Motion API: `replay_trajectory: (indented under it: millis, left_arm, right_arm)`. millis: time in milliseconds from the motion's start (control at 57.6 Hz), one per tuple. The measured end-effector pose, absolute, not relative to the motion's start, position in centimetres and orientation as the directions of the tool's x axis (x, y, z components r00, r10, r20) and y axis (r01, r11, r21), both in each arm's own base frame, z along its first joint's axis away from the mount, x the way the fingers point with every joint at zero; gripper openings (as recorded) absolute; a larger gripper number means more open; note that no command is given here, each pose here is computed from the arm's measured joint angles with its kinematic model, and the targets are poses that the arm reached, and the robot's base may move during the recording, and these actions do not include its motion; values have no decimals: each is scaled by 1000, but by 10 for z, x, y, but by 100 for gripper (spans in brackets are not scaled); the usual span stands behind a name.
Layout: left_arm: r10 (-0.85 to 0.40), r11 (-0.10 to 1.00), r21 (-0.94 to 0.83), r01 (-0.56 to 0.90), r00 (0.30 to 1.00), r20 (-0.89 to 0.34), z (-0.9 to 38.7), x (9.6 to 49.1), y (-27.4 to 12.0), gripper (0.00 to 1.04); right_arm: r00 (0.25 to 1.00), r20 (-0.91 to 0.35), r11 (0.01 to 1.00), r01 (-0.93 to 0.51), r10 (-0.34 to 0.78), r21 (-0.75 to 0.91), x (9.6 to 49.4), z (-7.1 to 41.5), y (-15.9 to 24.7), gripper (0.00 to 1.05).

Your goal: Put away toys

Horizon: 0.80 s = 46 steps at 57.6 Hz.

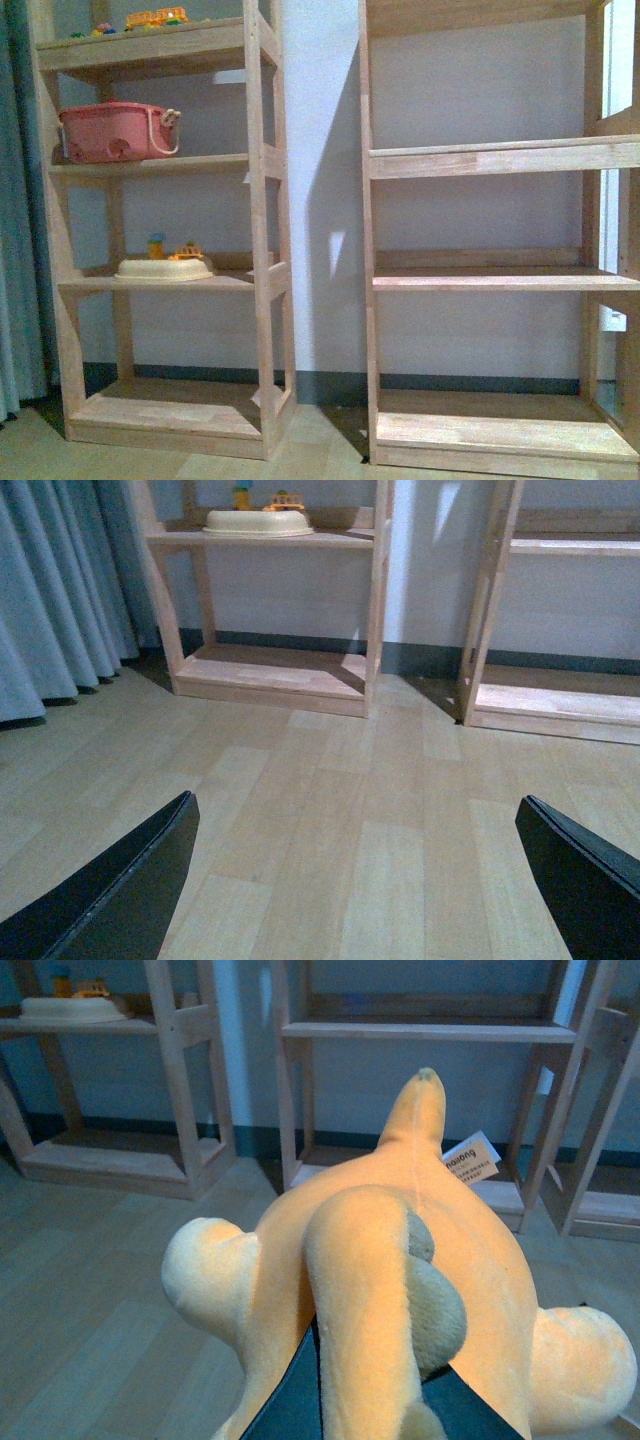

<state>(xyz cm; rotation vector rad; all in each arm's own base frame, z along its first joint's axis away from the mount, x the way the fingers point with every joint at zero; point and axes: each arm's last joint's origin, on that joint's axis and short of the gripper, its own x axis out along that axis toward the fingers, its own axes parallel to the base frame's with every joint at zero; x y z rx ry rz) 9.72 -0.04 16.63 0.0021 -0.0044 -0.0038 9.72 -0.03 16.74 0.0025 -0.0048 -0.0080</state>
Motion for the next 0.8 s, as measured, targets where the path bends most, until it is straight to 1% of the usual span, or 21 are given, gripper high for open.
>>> replay_trajectory:
  millis: [122, 417, 521, 608, 799]
  left_arm:
    - [-4, 1000, 2, 4, 1000, 5, 166, 97, 0, 98]
    - [3, 1000, 2, -3, 1000, 4, 166, 97, 0, 98]
    - [-13, 1000, 3, 13, 1000, 4, 166, 97, -1, 98]
    - [-8, 1000, 2, 8, 1000, 4, 166, 97, 0, 98]
    - [-2, 1000, 2, 2, 1000, 4, 166, 97, 0, 98]
  right_arm:
    - [1000, 4, 1000, -9, 9, 2, 97, 167, 0, 7]
    - [1000, 4, 1000, -10, 10, 2, 97, 167, 0, 7]
    - [1000, 5, 1000, 17, -17, 3, 97, 167, -1, 7]
    - [1000, 5, 1000, 18, -18, 3, 97, 167, -1, 7]
    - [1000, 5, 1000, -11, 11, 3, 97, 167, 0, 7]
